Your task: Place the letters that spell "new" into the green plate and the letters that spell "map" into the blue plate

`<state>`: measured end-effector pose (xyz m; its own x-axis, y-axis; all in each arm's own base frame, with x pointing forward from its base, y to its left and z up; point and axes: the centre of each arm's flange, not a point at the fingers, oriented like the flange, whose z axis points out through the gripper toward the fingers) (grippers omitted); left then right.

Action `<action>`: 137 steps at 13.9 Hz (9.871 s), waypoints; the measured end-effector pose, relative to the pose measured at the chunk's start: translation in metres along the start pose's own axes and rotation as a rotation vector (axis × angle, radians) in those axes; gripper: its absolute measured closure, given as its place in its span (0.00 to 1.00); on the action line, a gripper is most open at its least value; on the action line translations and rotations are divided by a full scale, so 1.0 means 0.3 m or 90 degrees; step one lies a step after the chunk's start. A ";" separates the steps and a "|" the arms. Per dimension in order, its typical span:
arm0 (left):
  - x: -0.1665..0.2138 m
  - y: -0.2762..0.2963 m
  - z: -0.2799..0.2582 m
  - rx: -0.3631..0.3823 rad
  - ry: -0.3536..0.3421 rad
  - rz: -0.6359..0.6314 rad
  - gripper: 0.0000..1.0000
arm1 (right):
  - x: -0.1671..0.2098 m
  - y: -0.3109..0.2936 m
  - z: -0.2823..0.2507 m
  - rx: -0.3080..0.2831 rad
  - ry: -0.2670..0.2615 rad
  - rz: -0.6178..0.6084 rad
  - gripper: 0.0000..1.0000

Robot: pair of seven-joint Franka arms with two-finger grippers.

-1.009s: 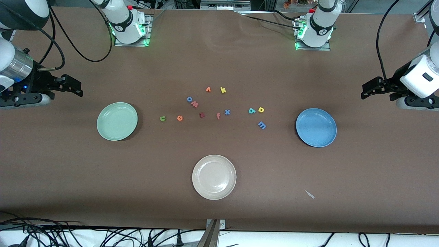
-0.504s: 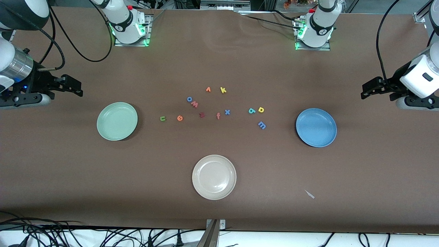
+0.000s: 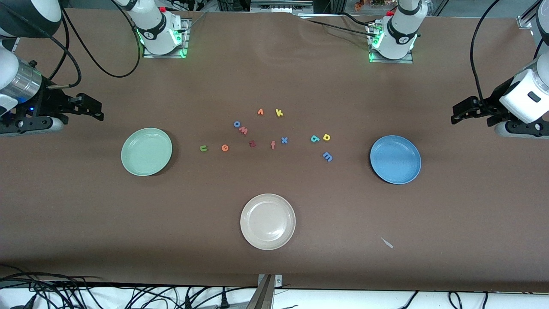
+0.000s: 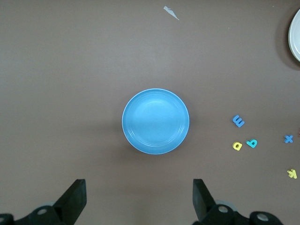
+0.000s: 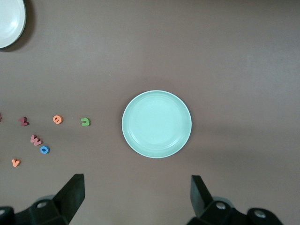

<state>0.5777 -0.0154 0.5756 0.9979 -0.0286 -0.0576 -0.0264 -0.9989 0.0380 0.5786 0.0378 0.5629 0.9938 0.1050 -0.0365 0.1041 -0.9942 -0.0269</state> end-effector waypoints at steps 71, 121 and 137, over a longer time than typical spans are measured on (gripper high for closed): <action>0.105 0.903 1.184 0.052 -0.159 -0.400 0.74 | -0.218 -0.597 1.264 0.047 0.055 -0.046 0.00; -0.151 0.957 1.362 -0.005 -0.109 0.392 0.30 | -0.094 -0.515 1.084 0.010 0.070 0.015 0.42; -0.116 0.915 1.240 0.034 -0.158 0.404 0.70 | -0.119 -0.948 1.312 0.045 0.081 0.237 0.43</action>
<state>0.5140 -0.3021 0.2170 0.7456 -0.6101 -0.2681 -0.6106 -0.7866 0.0919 0.4981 0.3260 0.1786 0.9604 -0.2705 0.0670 -0.2629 -0.9591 -0.1046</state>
